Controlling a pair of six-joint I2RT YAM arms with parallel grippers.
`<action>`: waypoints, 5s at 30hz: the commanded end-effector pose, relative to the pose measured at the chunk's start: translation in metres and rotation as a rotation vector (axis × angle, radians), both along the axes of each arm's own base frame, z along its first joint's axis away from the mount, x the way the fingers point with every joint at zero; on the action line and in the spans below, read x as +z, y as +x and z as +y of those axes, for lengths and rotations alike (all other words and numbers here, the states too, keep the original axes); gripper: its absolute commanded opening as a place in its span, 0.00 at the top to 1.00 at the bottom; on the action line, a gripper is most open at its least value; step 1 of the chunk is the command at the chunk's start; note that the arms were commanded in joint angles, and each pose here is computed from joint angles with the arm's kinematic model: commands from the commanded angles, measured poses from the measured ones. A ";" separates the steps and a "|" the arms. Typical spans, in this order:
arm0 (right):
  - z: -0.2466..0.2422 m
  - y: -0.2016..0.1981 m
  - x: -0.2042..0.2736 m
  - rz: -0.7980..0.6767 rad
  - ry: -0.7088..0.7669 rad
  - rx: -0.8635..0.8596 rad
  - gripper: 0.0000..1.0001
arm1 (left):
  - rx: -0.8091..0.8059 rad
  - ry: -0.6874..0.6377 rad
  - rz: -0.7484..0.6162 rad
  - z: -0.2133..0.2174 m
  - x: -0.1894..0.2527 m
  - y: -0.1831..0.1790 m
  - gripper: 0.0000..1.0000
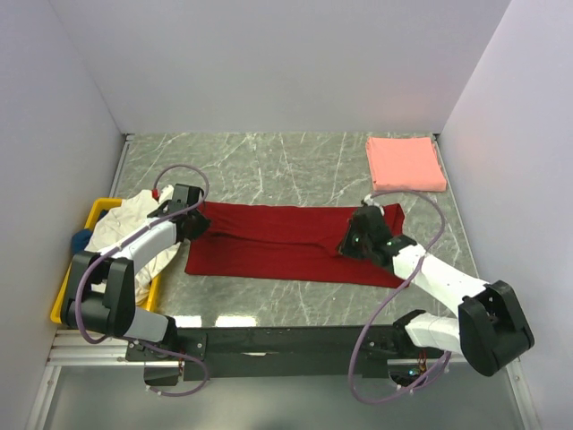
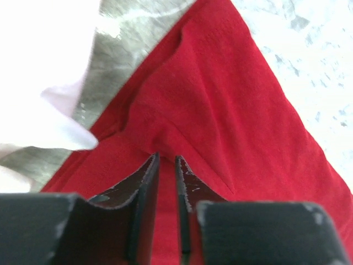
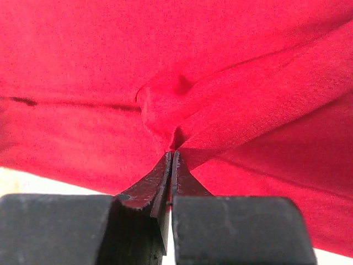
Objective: Fold and stack the t-shirts
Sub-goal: Fold the tshirt
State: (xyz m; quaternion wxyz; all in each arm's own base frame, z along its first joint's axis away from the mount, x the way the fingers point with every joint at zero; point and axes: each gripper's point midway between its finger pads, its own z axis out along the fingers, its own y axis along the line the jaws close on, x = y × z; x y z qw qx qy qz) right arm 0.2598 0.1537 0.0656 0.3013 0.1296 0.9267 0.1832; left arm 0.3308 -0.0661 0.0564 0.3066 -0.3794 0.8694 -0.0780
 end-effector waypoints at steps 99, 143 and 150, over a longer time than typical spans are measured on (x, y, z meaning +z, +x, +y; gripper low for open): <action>-0.095 -0.043 0.011 0.041 0.219 -0.311 0.65 | -1.166 -0.033 -0.123 -0.334 0.044 -0.074 0.62; 0.000 0.078 -0.055 0.223 -0.127 -0.064 0.56 | -0.650 0.079 0.119 -0.148 -0.033 -0.108 0.92; 0.033 0.100 -0.052 0.240 -0.184 0.045 0.56 | -0.698 -0.010 0.128 -0.181 -0.024 -0.148 0.95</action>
